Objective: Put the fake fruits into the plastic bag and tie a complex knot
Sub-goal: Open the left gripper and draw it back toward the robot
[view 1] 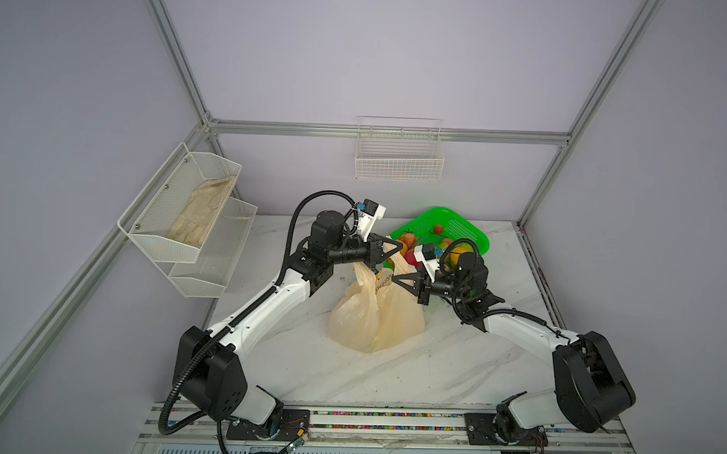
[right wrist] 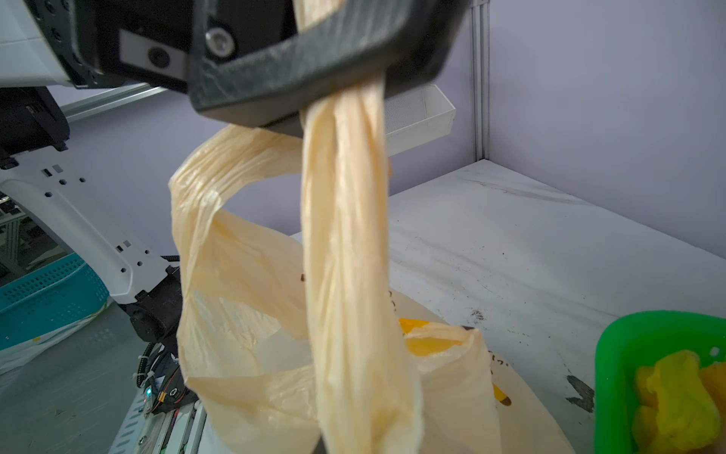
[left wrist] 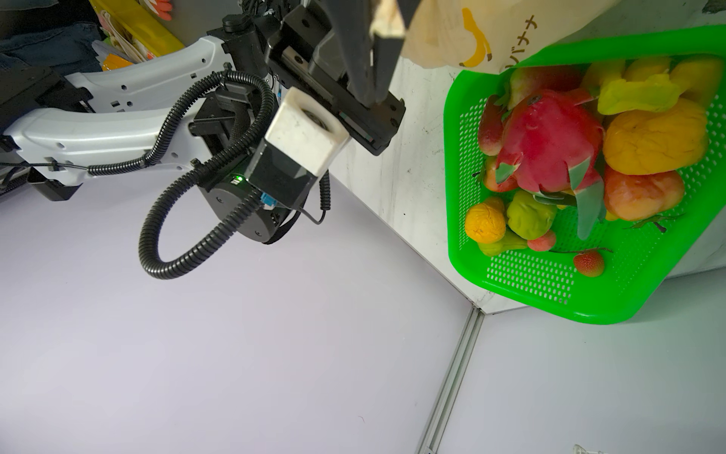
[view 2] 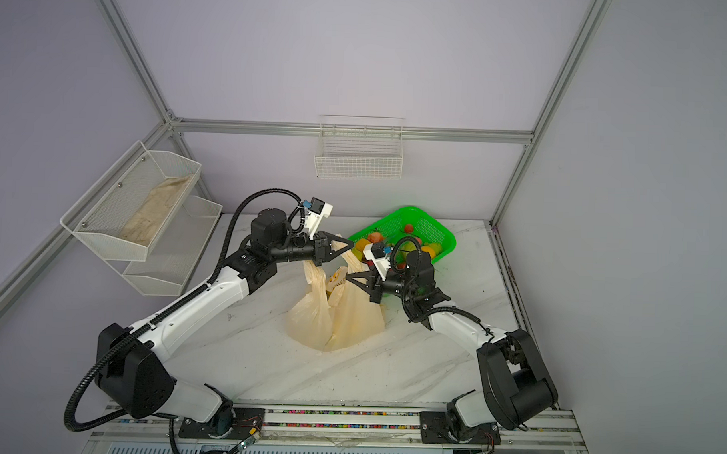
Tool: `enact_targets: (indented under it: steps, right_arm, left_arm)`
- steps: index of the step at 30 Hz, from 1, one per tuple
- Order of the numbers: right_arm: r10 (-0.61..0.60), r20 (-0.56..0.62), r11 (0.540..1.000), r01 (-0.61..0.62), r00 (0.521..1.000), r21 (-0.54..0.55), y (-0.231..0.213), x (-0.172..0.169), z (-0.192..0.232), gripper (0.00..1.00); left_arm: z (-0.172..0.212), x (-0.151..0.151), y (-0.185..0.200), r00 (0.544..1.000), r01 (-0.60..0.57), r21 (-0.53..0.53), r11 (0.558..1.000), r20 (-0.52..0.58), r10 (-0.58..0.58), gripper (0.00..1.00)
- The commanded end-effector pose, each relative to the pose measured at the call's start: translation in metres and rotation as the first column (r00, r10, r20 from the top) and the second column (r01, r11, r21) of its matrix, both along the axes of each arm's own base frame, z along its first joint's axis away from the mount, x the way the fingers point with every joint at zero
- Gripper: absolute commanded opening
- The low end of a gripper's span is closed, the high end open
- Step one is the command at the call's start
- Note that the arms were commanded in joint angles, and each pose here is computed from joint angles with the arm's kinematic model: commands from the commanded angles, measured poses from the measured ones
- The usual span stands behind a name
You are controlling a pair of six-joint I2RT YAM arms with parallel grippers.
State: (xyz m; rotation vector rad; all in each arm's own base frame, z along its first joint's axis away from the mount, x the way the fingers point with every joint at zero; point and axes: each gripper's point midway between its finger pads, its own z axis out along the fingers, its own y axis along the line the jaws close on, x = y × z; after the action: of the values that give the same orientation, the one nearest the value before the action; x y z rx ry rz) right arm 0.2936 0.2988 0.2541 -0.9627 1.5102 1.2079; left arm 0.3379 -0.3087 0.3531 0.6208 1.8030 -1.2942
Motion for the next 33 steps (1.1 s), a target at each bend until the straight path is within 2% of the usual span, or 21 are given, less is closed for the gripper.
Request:
enact_targets:
  steps: [1,4,8,13,17,20,22,28,31,33]
  right_arm:
    - [-0.086,0.003,0.996,0.086,0.996,0.016,-0.005,0.013,0.007,0.00]
    - [-0.146,-0.025,0.989,0.146,0.989,0.021,-0.009,0.021,0.008,0.00]
    - [-0.219,-0.086,0.975,0.221,0.972,0.020,-0.016,0.030,0.004,0.00]
    - [-0.301,-0.143,0.952,0.305,0.943,0.009,-0.024,0.039,0.001,0.00]
    - [-0.326,-0.165,0.943,0.331,0.931,0.007,-0.028,0.043,0.002,0.00]
    - [-0.325,-0.169,0.944,0.330,0.931,0.007,-0.028,0.044,0.005,0.00]
    - [-0.326,-0.165,0.943,0.332,0.931,0.010,-0.028,0.044,0.006,0.00]
    - [-0.315,-0.165,0.947,0.320,0.934,0.001,-0.025,0.048,0.003,0.00]
    - [-0.315,-0.164,0.948,0.319,0.935,-0.005,-0.024,0.049,0.001,0.00]
    - [-0.311,-0.164,0.949,0.314,0.936,-0.008,-0.024,0.048,0.002,0.00]
  left_arm:
    - [0.037,-0.007,0.004,0.995,0.021,-0.059,0.998,0.103,-0.015,0.15]
    - [0.049,-0.010,0.007,0.989,0.013,-0.059,0.998,0.149,-0.004,0.39]
    - [0.073,-0.017,0.029,0.961,-0.082,-0.049,0.995,0.261,0.092,0.57]
    - [0.097,-0.029,0.066,0.896,-0.244,-0.098,0.965,0.359,0.263,0.77]
    - [0.098,-0.052,0.094,0.853,-0.335,-0.114,0.935,0.386,0.352,0.85]
    - [0.080,-0.059,0.124,0.806,-0.470,-0.102,0.877,0.354,0.474,0.87]
    - [0.060,-0.068,0.134,0.789,-0.497,-0.088,0.863,0.369,0.492,0.90]
    - [0.026,-0.089,0.118,0.829,-0.367,-0.083,0.926,0.423,0.366,0.90]
    - [0.020,-0.089,0.108,0.813,-0.309,-0.095,0.946,0.490,0.315,0.89]
    - [0.015,-0.085,0.101,0.792,-0.290,-0.062,0.955,0.546,0.275,0.89]
